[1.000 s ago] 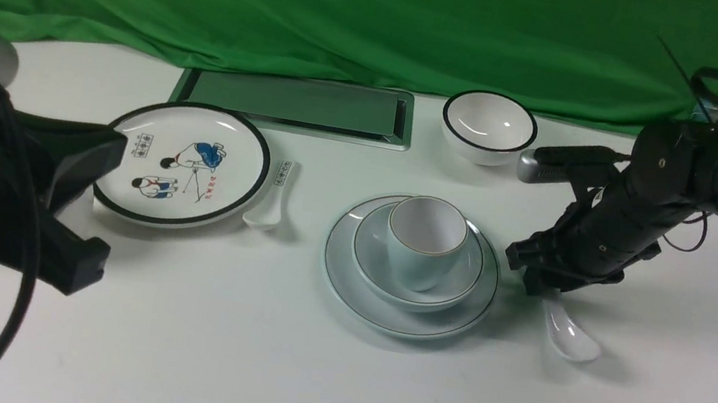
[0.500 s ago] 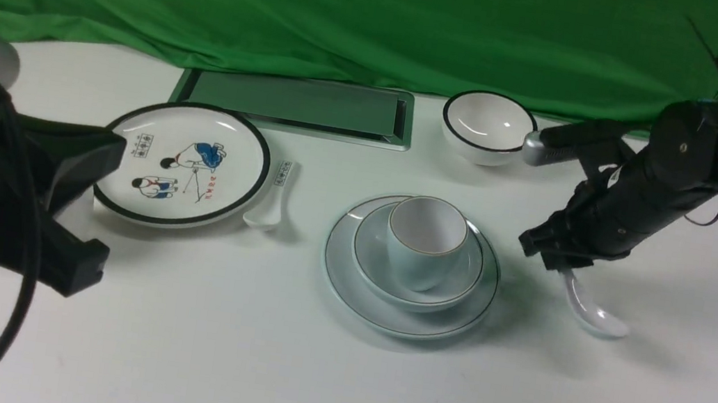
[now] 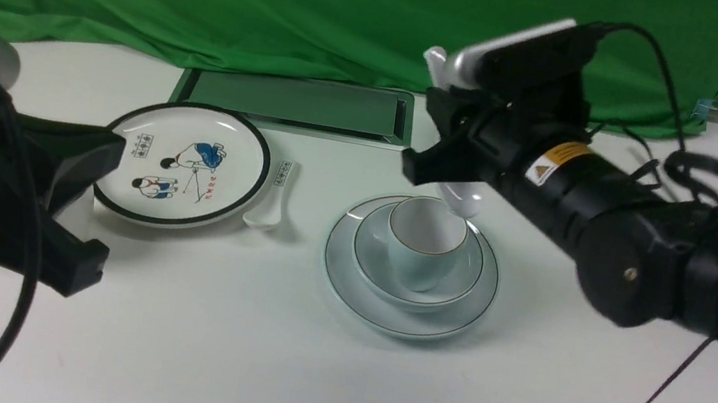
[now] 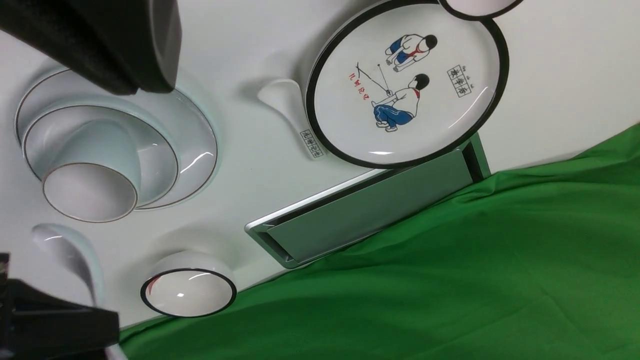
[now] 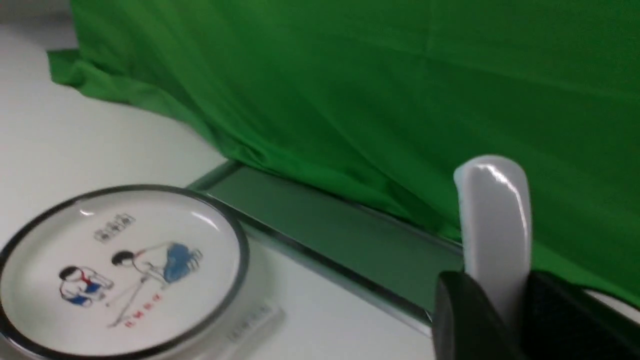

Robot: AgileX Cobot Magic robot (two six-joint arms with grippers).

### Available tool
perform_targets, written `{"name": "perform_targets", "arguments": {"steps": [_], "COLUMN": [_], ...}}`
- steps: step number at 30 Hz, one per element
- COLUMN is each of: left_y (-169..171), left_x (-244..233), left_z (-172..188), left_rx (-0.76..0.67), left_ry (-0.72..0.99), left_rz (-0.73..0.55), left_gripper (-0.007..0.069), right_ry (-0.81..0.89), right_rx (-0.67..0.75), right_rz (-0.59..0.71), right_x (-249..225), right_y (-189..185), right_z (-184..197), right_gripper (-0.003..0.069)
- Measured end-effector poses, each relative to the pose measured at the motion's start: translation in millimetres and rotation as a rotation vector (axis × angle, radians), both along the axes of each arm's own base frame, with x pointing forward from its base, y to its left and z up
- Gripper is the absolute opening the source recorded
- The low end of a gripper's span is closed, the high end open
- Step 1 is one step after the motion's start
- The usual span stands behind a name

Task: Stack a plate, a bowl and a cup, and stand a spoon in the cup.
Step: Use the right arm to put the blue soup spoon into the blue teacup in the middle

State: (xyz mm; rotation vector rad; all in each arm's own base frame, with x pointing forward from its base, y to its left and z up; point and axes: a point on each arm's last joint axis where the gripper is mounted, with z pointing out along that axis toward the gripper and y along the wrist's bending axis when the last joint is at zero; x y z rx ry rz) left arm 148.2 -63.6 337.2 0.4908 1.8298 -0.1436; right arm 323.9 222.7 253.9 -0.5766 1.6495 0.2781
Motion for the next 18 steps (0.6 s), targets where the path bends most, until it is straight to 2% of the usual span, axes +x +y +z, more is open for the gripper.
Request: {"name": "perform_targets", "arguments": {"steps": [7, 10, 12, 14, 16, 18], "left_y": [0.0, 0.1, 0.9, 1.6, 2.2, 2.6], "left_x": [0.0, -0.2, -1.8, -3.2, -4.3, -4.7], "left_z": [0.0, 0.1, 1.4, 2.4, 2.9, 2.3], "left_rx": [-0.001, -0.001, -0.004, -0.007, -0.008, -0.004], "left_ry": [0.001, 0.000, -0.007, -0.012, -0.014, -0.007], "left_rz": [0.000, 0.000, 0.000, 0.000, 0.001, 0.004], "left_gripper": [-0.0038, -0.0038, -0.0038, -0.0038, -0.0038, -0.0038], "right_ry": [0.059, 0.079, 0.080, 0.074, 0.053, 0.014], "right_rx": [-0.033, -0.042, -0.069, -0.118, -0.170, -0.212], "right_rz": [-0.005, -0.002, 0.015, 0.043, 0.082, 0.126], "right_x": [16.8, 15.9, 11.4, 4.0, -9.1, -30.8], "right_y": [15.7, 15.5, 13.5, 10.1, 3.2, -9.2], "right_z": [-39.5, -39.4, -28.5, -12.5, 14.8, 53.3], "right_gripper": [0.0167, 0.0208, 0.0293, 0.0316, 0.0291, 0.0194]}}
